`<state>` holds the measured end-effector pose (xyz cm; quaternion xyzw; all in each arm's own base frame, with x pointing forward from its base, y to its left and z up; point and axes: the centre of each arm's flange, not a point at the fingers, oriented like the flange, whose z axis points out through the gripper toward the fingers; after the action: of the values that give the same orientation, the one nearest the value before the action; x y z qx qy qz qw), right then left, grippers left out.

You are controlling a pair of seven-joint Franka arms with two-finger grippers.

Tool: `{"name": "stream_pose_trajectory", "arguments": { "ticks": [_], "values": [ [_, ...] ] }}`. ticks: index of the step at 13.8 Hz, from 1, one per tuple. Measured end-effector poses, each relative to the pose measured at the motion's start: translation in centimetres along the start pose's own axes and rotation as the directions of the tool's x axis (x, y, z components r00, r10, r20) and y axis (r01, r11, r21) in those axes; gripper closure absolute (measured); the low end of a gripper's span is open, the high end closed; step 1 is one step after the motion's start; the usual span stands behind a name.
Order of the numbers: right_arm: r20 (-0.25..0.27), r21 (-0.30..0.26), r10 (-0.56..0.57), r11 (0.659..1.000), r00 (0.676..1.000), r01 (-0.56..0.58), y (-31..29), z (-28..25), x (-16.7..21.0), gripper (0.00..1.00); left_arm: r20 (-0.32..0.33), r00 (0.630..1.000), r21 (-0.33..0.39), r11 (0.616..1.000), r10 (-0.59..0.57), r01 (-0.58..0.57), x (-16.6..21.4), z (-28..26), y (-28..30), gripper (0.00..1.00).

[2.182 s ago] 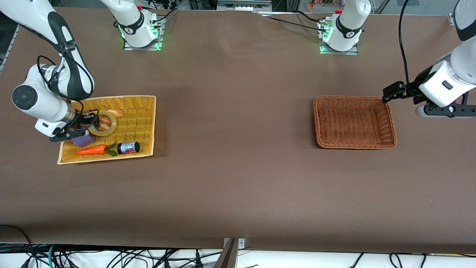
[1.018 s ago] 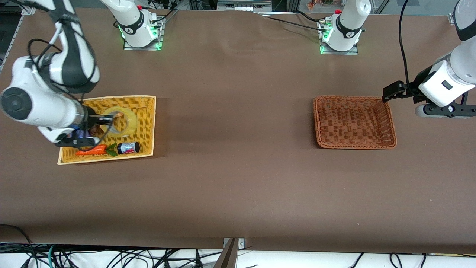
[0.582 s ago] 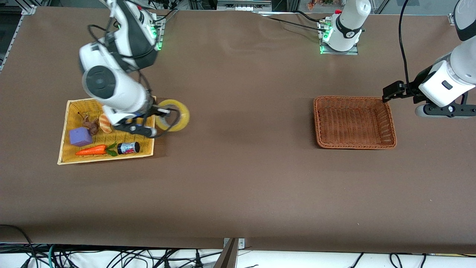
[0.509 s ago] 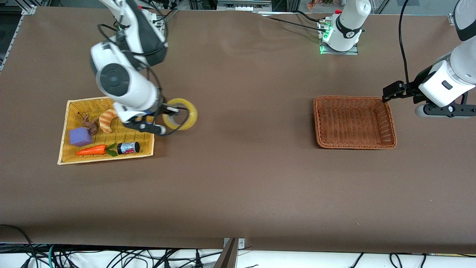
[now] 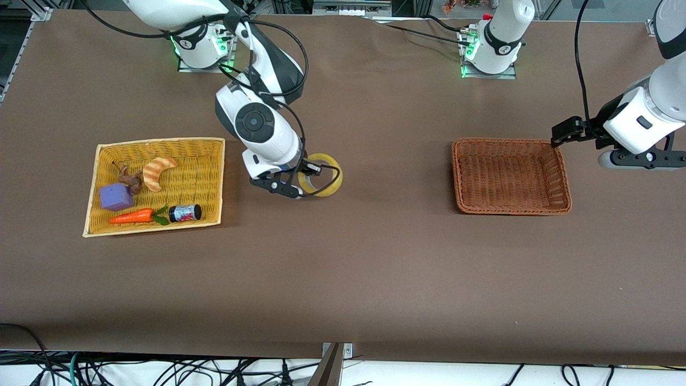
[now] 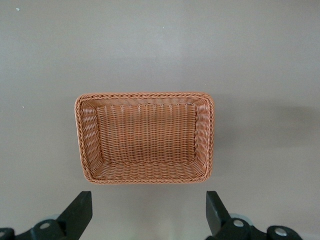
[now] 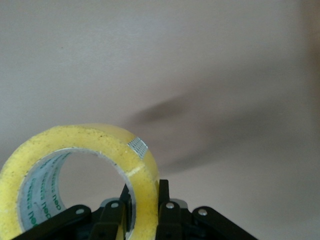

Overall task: Transfer tape with both arms
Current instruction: 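Lift the tape roll and carry it toward the table middle, then set the tape roll down mid-table and withdraw the right gripper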

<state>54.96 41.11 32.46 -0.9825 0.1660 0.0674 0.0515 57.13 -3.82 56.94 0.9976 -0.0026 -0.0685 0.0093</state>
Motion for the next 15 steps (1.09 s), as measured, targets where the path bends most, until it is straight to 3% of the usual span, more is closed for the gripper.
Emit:
{"name": "stream_pose_trajectory", "arguments": {
  "ticks": [7,11,15],
  "values": [
    [-0.124,-0.002,-0.070,0.998,0.990,0.071,-2.8,5.4,-1.5,0.78,0.000,1.000,0.000,1.000,0.000,0.000,0.0,0.0,0.0,0.00],
    [-0.160,-0.023,-0.135,0.991,0.978,0.133,-4.0,7.4,-3.1,0.78,0.006,1.000,0.000,1.000,0.001,-0.001,-0.1,0.0,0.0,0.00],
    [-0.159,-0.009,-0.135,0.991,0.978,0.135,-4.0,9.1,-2.7,0.78,0.017,1.000,0.001,1.000,0.001,-0.001,-0.2,0.1,0.0,0.00]
  ]
}}
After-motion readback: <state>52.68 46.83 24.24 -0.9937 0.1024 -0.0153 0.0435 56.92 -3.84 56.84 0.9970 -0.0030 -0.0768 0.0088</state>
